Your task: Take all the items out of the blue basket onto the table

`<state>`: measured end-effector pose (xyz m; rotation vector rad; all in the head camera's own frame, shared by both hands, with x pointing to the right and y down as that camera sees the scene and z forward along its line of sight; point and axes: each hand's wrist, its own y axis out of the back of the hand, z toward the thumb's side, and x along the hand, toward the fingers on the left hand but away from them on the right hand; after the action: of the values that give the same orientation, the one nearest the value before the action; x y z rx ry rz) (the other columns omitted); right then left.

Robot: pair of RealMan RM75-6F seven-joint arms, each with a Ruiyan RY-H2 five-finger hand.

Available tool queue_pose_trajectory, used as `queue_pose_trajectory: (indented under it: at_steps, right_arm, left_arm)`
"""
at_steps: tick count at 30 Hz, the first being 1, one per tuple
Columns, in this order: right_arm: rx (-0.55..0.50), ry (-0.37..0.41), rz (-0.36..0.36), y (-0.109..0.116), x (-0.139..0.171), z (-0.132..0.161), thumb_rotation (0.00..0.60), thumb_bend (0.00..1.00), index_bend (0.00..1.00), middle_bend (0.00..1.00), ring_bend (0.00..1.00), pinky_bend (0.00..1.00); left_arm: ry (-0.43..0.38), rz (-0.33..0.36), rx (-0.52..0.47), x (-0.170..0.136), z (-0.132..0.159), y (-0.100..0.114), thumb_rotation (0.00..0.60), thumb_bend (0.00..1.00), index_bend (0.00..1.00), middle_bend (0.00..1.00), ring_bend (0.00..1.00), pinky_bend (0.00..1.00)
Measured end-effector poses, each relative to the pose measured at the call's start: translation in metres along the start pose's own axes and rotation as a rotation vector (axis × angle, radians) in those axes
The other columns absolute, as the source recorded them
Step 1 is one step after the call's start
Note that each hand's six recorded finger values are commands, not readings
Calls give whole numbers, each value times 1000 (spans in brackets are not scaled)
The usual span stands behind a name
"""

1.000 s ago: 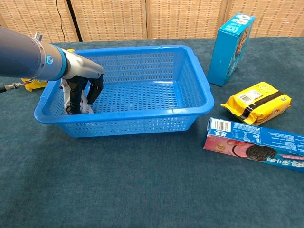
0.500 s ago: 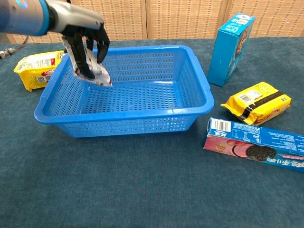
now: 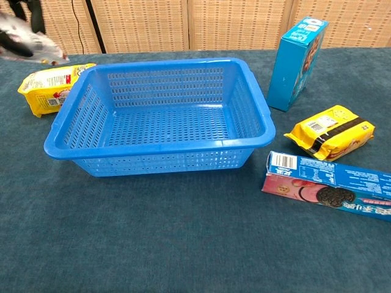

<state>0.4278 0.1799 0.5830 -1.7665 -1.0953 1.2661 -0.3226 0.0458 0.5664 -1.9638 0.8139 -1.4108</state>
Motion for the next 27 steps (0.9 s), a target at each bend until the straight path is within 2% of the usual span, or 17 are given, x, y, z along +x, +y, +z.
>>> queue_pose_trajectory:
  at_steps: [3, 5, 6, 8, 9, 11, 12, 16, 22, 27]
  right_arm:
    - [-2, 4, 0, 0, -1, 2, 600, 0, 0, 0, 0, 74]
    - [-2, 6, 1, 0, -1, 3, 600, 0, 0, 0, 0, 74]
    - [-1, 8, 2, -1, -1, 3, 600, 0, 0, 0, 0, 74]
    - [0, 11, 5, -2, -1, 4, 600, 0, 0, 0, 0, 74]
    - [1, 11, 7, -2, -1, 5, 600, 0, 0, 0, 0, 74]
    - [0, 12, 7, -2, -1, 5, 600, 0, 0, 0, 0, 74]
    - [0, 12, 7, -2, -1, 5, 600, 0, 0, 0, 0, 74]
    - [-2, 11, 4, -1, -1, 4, 600, 0, 0, 0, 0, 74]
    - [-6, 15, -11, 4, 1, 5, 600, 0, 0, 0, 0, 74]
    - [-8, 25, -28, 8, 3, 7, 600, 0, 0, 0, 0, 74]
  left_arm:
    - [26, 8, -31, -16, -36, -13, 600, 282, 535, 432, 464, 681]
    - [39, 21, -40, -23, -59, -22, 600, 276, 503, 408, 420, 630]
    - [41, 26, -41, -25, -67, -26, 600, 267, 444, 347, 353, 556]
    - [49, 20, -53, -31, -84, -40, 600, 215, 194, 129, 136, 307]
    - [53, 5, -60, -34, -91, -49, 600, 200, 149, 93, 101, 254]
    - [61, -45, -85, -42, -101, -71, 600, 133, 2, 0, 0, 60]
    - [61, -62, -100, -45, -102, -79, 600, 111, 0, 0, 0, 17]
    - [46, -53, -140, -49, -104, -90, 600, 103, 0, 0, 0, 0]
    - [2, 68, -178, -61, -103, -81, 600, 102, 0, 0, 0, 0]
    - [-5, 177, -201, -91, -110, -75, 600, 73, 0, 0, 0, 0]
